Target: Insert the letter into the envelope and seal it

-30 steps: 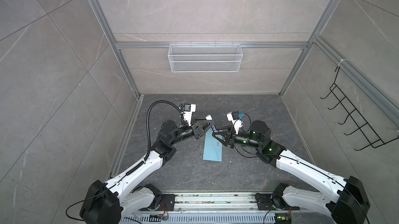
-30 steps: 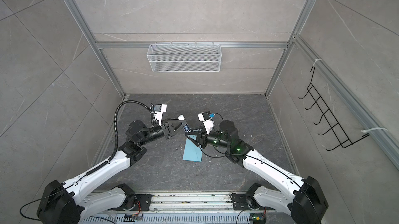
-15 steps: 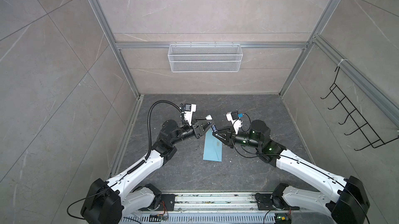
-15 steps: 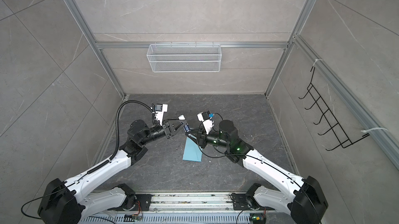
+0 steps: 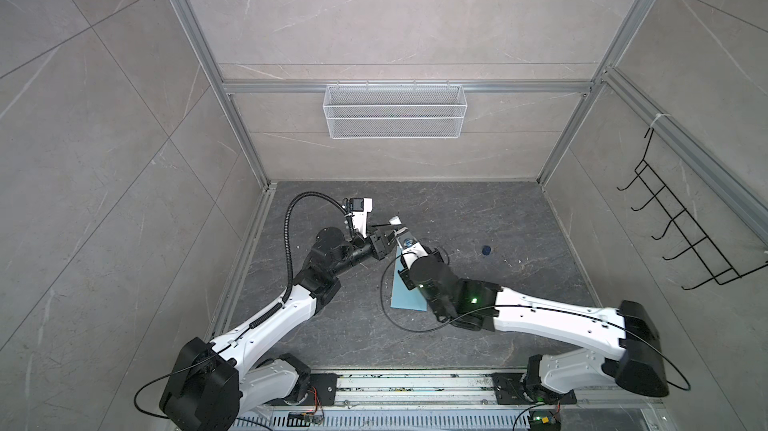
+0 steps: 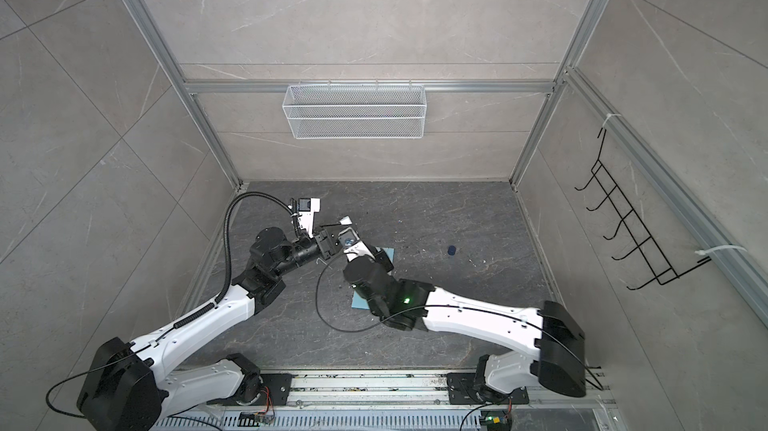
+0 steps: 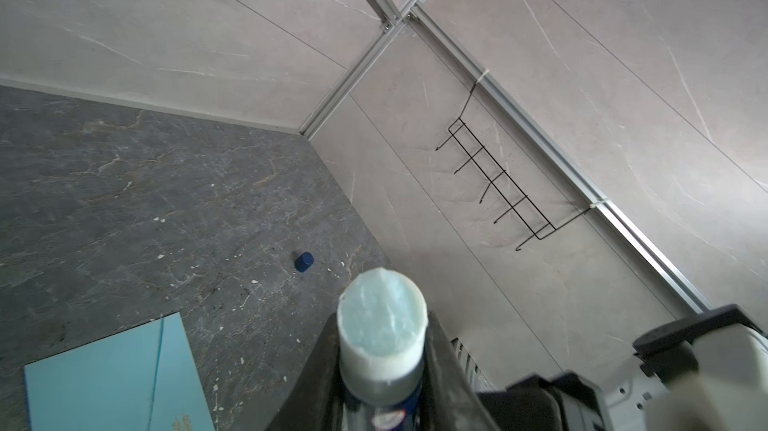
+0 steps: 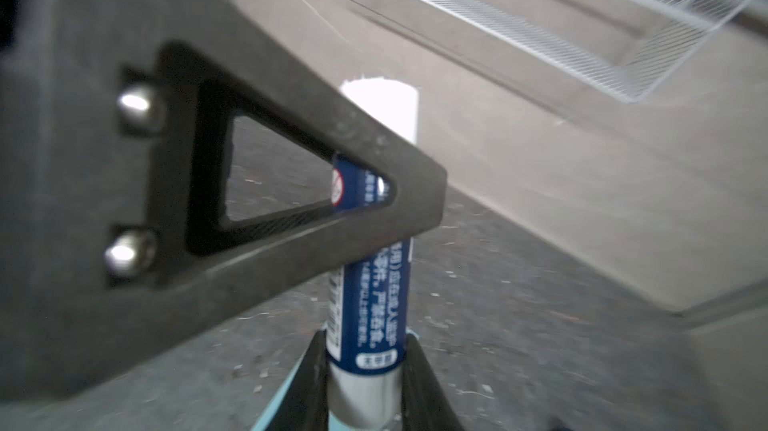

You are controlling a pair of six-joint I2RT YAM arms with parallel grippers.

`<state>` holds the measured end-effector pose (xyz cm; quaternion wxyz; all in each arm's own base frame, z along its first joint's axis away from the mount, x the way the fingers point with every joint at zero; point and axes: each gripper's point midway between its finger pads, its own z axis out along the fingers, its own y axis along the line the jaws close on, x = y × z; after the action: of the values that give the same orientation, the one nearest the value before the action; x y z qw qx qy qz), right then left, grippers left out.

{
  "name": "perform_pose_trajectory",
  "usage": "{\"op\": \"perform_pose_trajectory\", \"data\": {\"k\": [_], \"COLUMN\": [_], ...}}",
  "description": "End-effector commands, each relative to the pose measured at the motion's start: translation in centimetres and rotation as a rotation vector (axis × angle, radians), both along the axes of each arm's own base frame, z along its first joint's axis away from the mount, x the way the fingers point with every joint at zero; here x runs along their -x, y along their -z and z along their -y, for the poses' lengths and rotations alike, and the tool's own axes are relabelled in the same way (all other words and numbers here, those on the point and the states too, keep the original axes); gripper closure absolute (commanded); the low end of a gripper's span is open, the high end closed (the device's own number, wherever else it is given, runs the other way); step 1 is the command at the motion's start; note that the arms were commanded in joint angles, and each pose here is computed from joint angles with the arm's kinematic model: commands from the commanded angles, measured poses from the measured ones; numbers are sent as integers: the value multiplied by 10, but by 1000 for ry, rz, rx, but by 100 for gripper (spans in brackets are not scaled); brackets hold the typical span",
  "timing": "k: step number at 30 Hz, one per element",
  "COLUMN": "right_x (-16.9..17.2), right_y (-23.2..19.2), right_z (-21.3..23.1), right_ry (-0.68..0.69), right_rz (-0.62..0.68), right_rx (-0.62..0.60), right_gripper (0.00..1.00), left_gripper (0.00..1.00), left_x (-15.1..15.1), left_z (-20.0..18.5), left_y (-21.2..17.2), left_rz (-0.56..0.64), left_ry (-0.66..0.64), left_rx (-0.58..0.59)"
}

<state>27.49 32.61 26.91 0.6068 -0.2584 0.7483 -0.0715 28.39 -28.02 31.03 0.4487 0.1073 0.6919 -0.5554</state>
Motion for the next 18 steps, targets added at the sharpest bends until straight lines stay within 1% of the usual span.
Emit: {"op": "perform_pose_trajectory", "data": {"k": [1,2,4,7,10,11,12,13,14,15,16,18], "right_x": [-6,-6,-2,8,16,20,23,24,28,32,34,42], "right_y": [-36,-32,-26,-23,-19,-15,-13,-12,-12,-10,-10,-11], "right_z": [9,5,4,5,8,9,9,13,14,14,16,19], "right_ry": [257,238,185,41,-110,-177,-238,-270,-330,-384,-416,-501], "right_rz": [211,210,170,88,-29,-86,-144,-182,-227,-272,-307,-379], "right_rx": [156,156,92,-42,-161,-206,-258,-303,-354,-392,-428,-491], "right_gripper": [90,89,85,73,55,48,38,33,24,13,8,5], "left_gripper": [100,100,100,100,100,100,100,100,100,100,100,100], "left_x": [14,13,14,14,16,17,19,20,21,23,24,28], "left_z": [16,16,16,14,13,12,12,11,10,10,9,8], "left_y": [-4,-3,-4,-5,-12,-16,-21,-25,-29,-33,-36,-44], "left_rz": [13,11,13,19,33,41,50,60,66,73,79,96], "left_ry": [96,92,91,85,83,84,88,90,91,97,98,106], "left_rx": [-6,-6,-7,-6,10,20,30,39,46,53,60,75]}}
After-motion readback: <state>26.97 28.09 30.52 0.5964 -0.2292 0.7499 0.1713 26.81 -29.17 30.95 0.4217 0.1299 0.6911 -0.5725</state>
